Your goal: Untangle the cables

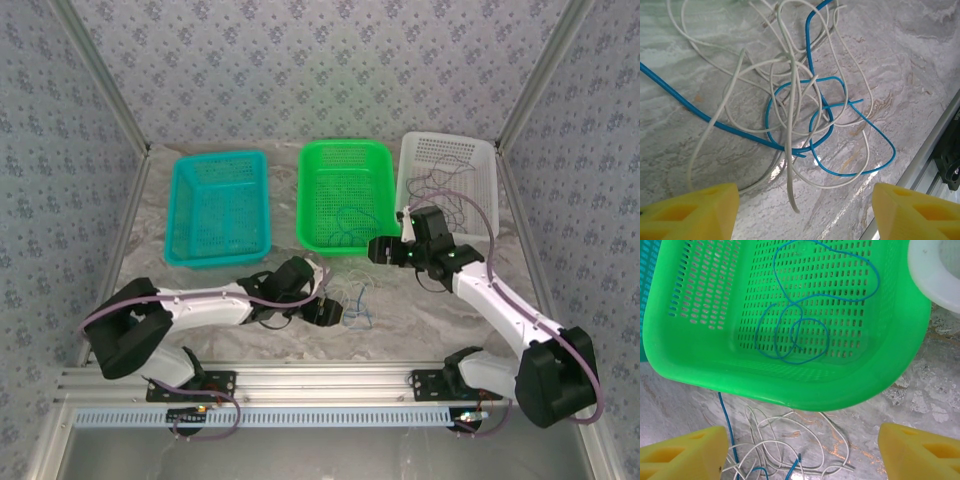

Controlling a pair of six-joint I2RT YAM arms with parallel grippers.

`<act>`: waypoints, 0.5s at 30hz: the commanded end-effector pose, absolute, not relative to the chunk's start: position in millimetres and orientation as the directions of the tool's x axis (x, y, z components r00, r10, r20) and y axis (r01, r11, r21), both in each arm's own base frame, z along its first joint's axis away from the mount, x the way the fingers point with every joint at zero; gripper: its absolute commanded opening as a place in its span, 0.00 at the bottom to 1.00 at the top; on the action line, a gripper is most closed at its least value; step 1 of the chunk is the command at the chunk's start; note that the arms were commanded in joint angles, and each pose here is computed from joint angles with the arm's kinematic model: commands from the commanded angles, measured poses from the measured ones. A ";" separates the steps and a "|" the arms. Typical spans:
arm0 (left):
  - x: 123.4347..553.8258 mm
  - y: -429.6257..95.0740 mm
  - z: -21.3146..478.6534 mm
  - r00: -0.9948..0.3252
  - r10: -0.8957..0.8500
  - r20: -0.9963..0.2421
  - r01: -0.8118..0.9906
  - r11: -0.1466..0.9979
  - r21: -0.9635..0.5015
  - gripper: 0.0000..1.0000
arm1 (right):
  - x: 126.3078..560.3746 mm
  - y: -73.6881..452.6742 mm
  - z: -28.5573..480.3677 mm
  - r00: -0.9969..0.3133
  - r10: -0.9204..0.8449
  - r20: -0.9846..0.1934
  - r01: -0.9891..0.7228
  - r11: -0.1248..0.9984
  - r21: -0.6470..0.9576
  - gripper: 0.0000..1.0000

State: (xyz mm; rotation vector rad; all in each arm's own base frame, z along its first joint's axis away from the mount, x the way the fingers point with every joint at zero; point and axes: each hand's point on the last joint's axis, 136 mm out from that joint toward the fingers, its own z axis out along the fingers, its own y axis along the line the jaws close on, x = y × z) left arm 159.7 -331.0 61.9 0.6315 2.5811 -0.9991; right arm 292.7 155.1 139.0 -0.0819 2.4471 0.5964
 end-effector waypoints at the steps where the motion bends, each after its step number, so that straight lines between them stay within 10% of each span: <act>1: 164.7 -353.5 82.2 -0.843 0.273 -0.463 0.524 0.609 -0.595 0.68 | 291.3 154.0 143.7 -0.796 0.099 -0.597 -0.190 0.896 0.402 0.81; 15: 178.7 -362.2 134.3 -0.746 0.270 -0.608 0.637 0.556 -0.534 0.05 | 277.5 161.0 148.0 -0.730 -0.040 -0.682 -0.300 0.916 0.267 0.90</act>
